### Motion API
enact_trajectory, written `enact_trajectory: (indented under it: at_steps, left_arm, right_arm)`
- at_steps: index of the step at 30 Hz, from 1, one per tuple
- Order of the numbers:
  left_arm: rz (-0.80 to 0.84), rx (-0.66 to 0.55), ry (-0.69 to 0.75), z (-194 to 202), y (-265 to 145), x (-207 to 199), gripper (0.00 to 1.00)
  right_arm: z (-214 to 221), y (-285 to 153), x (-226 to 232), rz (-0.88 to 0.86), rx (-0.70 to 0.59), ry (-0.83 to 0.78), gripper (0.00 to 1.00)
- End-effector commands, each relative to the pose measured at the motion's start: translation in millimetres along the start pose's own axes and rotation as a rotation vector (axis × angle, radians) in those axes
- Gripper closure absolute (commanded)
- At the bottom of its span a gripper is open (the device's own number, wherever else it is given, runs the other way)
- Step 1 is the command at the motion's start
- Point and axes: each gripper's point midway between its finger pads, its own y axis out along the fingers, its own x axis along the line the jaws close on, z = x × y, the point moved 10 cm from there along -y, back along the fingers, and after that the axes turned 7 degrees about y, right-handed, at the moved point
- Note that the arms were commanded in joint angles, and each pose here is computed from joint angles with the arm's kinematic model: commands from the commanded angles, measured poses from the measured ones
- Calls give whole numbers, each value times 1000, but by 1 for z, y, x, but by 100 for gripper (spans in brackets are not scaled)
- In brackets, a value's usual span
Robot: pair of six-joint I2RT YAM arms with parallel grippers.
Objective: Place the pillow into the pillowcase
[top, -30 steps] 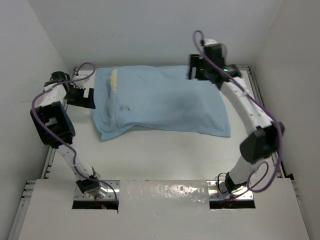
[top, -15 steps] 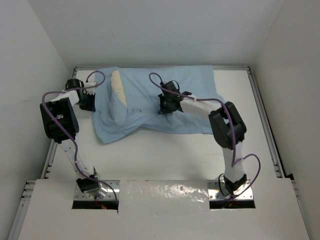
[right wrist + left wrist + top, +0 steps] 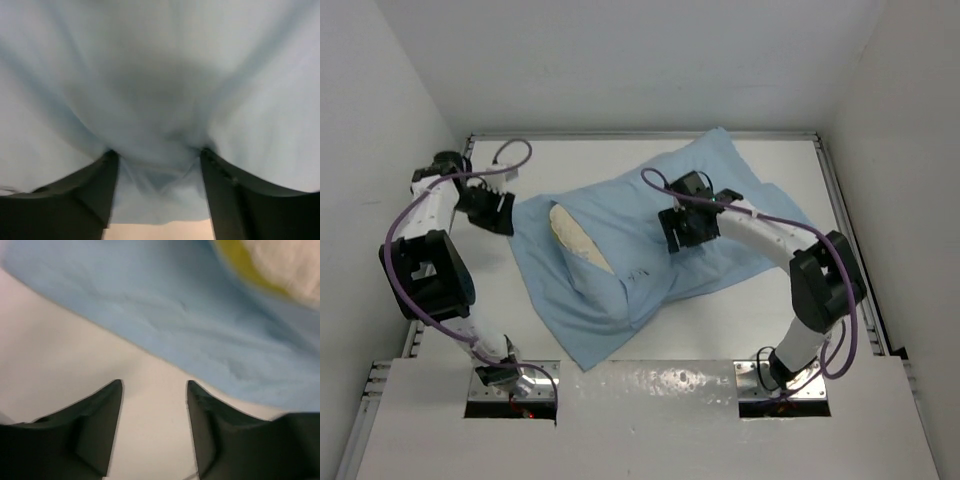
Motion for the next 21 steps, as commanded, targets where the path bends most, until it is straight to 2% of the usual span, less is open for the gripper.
enact_trajectory:
  at_steps: [1,3,5,6,8,9,12,16,21]
  left_arm:
    - [11,-235,-21,-43,-29,-2,54]
    - [-6,-267,-67,-54,-11,11,67]
    - [33,-234,-147,-62,16,15,68]
    - [44,-231,-172,-67,22,18,65]
    - [55,-204,-199,-73,40,20,58]
    - [11,-233,-190,-80,44,25,53]
    - [-66,-278,-207,-93,51,28,47]
    - [-160,-256,-164,-111,72,23,44]
    - [-168,-222,-223,-111,110,35,41]
  right_arm:
    - [-52,-32,13,-12,-93,-81,30]
    - [-92,-51,40,-97,-221,-66,25]
    - [-108,-54,73,-163,-288,-108,22]
    - [-116,-54,87,-205,-345,-115,20]
    - [-116,-47,119,-290,-377,-147,18]
    - [-121,-45,133,-336,-430,-152,18]
    - [-113,-30,176,-379,-482,-235,16]
    - [-107,-6,212,-309,-535,-267,11]
    - [-111,43,216,-133,-530,-223,9]
